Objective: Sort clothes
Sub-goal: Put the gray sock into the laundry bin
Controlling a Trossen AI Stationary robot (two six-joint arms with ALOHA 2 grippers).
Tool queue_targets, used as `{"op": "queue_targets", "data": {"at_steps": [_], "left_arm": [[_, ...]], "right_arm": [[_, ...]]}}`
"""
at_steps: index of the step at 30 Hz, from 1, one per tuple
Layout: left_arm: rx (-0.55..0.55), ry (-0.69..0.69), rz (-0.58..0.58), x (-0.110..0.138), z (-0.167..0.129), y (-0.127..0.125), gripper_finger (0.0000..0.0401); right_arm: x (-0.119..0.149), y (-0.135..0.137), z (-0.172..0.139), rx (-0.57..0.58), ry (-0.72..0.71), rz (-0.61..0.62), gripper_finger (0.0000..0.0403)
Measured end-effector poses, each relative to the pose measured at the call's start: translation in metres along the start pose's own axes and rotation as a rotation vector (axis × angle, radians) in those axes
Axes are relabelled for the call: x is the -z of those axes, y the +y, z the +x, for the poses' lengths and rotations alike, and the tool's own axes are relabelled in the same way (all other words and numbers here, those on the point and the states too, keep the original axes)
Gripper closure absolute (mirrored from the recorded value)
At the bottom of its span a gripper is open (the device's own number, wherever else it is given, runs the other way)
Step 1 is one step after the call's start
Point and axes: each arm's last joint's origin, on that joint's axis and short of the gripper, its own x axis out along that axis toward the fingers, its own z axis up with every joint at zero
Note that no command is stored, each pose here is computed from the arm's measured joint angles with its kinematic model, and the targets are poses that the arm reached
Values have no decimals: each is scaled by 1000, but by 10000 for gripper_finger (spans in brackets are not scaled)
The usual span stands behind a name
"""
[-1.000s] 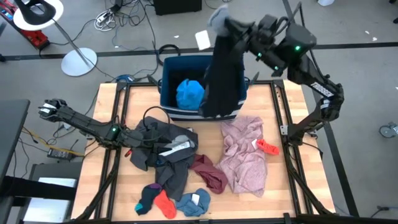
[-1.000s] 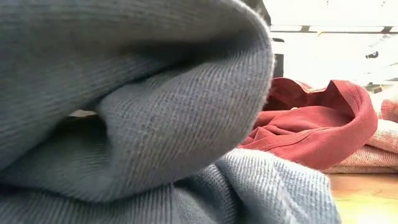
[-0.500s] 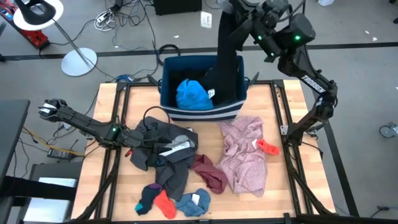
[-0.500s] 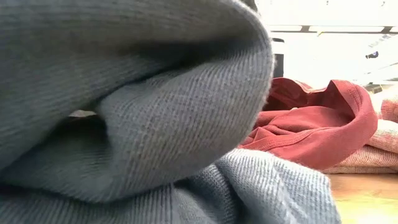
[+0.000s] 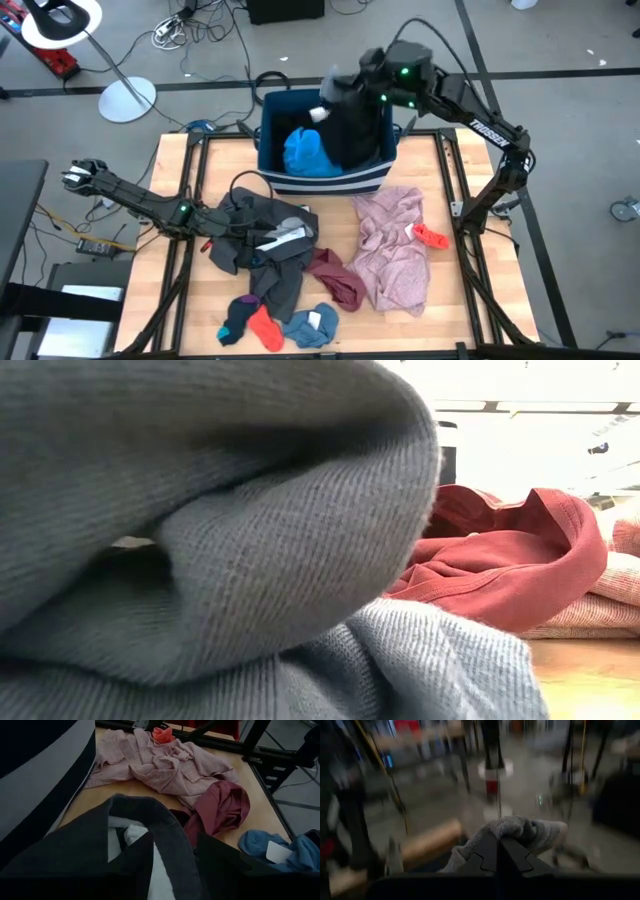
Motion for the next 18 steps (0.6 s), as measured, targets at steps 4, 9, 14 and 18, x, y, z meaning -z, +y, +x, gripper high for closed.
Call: {"op": "queue_targets", "data": {"at_steps": [4, 9, 14, 18], "left_arm": [[1, -4, -1, 0, 0, 0, 244], [5, -14, -5, -1, 0, -1, 244], [7, -20, -7, -2, 0, -1, 244], [9, -25, -8, -3, 0, -1, 244]], "right_arm": [[27, -5, 8, 50, 246, 0, 403], [61, -8, 33, 73, 413, -17, 403], [102, -9, 76, 47, 577, -19, 402], [129, -14, 109, 73, 666, -22, 394]]}}
